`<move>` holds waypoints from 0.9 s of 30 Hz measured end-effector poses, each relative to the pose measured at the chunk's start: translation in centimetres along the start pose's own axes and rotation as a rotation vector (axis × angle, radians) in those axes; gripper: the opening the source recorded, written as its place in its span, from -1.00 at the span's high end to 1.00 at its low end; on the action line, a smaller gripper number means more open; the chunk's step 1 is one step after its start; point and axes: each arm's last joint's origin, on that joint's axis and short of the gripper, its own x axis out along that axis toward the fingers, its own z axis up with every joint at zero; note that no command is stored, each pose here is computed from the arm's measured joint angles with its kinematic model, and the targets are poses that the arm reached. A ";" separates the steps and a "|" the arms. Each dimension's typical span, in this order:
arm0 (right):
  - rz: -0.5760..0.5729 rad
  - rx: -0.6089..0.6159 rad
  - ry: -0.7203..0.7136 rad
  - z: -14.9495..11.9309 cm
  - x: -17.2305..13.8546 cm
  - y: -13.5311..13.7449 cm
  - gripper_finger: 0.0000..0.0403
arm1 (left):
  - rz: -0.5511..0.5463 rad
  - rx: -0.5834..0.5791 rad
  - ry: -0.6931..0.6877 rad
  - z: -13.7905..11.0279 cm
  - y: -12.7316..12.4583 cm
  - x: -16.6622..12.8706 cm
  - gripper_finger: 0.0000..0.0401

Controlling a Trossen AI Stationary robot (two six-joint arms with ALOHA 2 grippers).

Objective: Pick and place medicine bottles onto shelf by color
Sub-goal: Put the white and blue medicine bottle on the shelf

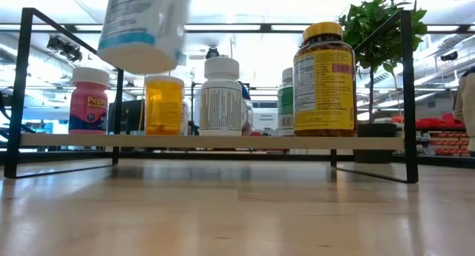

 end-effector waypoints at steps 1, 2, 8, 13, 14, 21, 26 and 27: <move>0.000 -0.007 0.000 0.0 0.0 0.0 0.83 | 0.033 -0.005 0.008 -0.2 0.3 -0.9 0.09; 0.000 -0.013 0.000 0.0 0.0 0.0 0.83 | 0.059 -0.023 0.003 -0.2 0.7 -1.7 0.09; -0.016 -0.026 -0.021 0.1 0.0 0.0 0.83 | 0.171 -0.154 -0.091 0.3 3.1 -6.1 0.12; -0.018 -0.036 -0.025 0.1 0.0 -0.1 0.83 | 0.346 -0.329 -0.134 -0.2 6.1 -9.3 0.10; -0.018 -0.042 -0.024 0.1 0.0 0.0 0.83 | 0.386 -0.371 -0.141 -0.4 6.8 -9.8 0.10; -0.019 -0.067 -0.024 0.1 0.0 0.0 0.83 | 0.617 -0.622 -0.156 -1.9 9.8 -11.9 0.10; -0.019 -0.078 -0.024 0.1 0.0 -0.1 0.83 | 0.686 -0.747 -0.129 -2.2 10.8 -11.4 0.07; -0.019 -0.079 -0.024 0.1 0.0 0.0 0.83 | 0.695 -0.766 -0.125 -2.2 10.9 -11.2 0.08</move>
